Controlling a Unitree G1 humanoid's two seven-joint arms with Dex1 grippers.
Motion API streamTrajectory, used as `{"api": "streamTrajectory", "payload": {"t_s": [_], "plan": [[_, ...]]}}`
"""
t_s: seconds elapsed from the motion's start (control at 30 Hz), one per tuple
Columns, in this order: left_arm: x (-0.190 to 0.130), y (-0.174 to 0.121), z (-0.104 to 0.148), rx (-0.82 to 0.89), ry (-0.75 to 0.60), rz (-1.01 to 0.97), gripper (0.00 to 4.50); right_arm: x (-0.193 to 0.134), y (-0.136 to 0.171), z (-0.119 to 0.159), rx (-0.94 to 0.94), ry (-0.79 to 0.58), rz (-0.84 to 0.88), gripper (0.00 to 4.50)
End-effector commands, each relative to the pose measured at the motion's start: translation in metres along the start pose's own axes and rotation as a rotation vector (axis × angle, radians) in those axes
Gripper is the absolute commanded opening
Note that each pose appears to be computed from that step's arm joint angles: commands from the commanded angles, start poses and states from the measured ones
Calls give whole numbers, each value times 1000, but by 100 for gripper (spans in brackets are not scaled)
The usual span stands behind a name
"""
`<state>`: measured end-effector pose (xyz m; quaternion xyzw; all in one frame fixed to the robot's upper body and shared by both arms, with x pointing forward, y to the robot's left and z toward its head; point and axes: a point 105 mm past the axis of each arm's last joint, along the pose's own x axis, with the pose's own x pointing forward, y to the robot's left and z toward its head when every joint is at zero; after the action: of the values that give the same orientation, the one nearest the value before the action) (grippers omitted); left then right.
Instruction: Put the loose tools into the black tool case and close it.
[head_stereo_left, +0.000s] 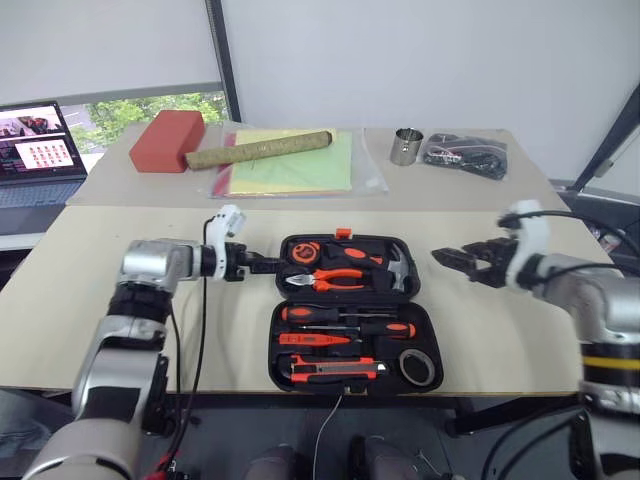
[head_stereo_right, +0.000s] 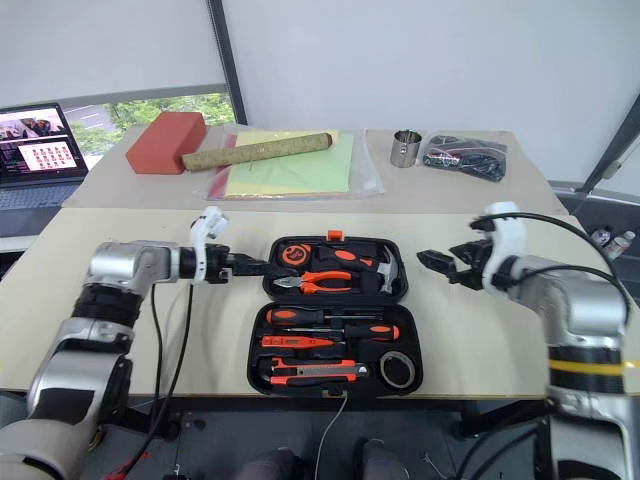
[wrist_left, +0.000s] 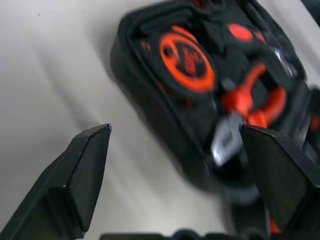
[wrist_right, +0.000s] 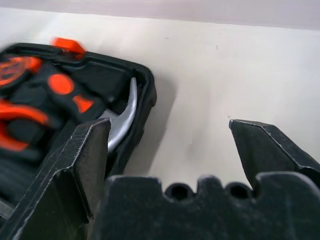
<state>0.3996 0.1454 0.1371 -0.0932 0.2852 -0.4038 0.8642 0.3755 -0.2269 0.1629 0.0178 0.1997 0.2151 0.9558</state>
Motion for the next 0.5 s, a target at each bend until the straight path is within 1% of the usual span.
{"api": "streamTrajectory", "payload": {"t_s": [0.03,0.1,0.13,0.17,0.2,0.23,0.27,0.37,0.4,0.5], "plan": [[8,4,3,14,-8,39,443,11,-8,-1,-22,39,-65,446],[14,1,-2,10,-2,25,443,21,-4,-4,-29,60,-59,446],[15,1,-3,1,2,23,404,24,-2,-5,-30,66,-56,450],[16,1,-4,-4,4,24,391,26,0,-6,-29,75,-52,423],[16,1,-5,-6,6,27,365,27,1,-8,-32,83,-47,394],[16,2,-7,-11,9,29,333,29,3,-12,-48,98,-44,371],[16,2,-8,-12,11,30,294,30,5,-14,-71,111,-44,340],[15,4,-13,-3,23,38,199,32,9,-18,-91,127,-33,244],[15,5,-14,0,25,39,162,32,12,-14,-95,107,-25,200],[14,4,-15,0,26,35,100,28,10,1,-107,63,-43,194]]}}
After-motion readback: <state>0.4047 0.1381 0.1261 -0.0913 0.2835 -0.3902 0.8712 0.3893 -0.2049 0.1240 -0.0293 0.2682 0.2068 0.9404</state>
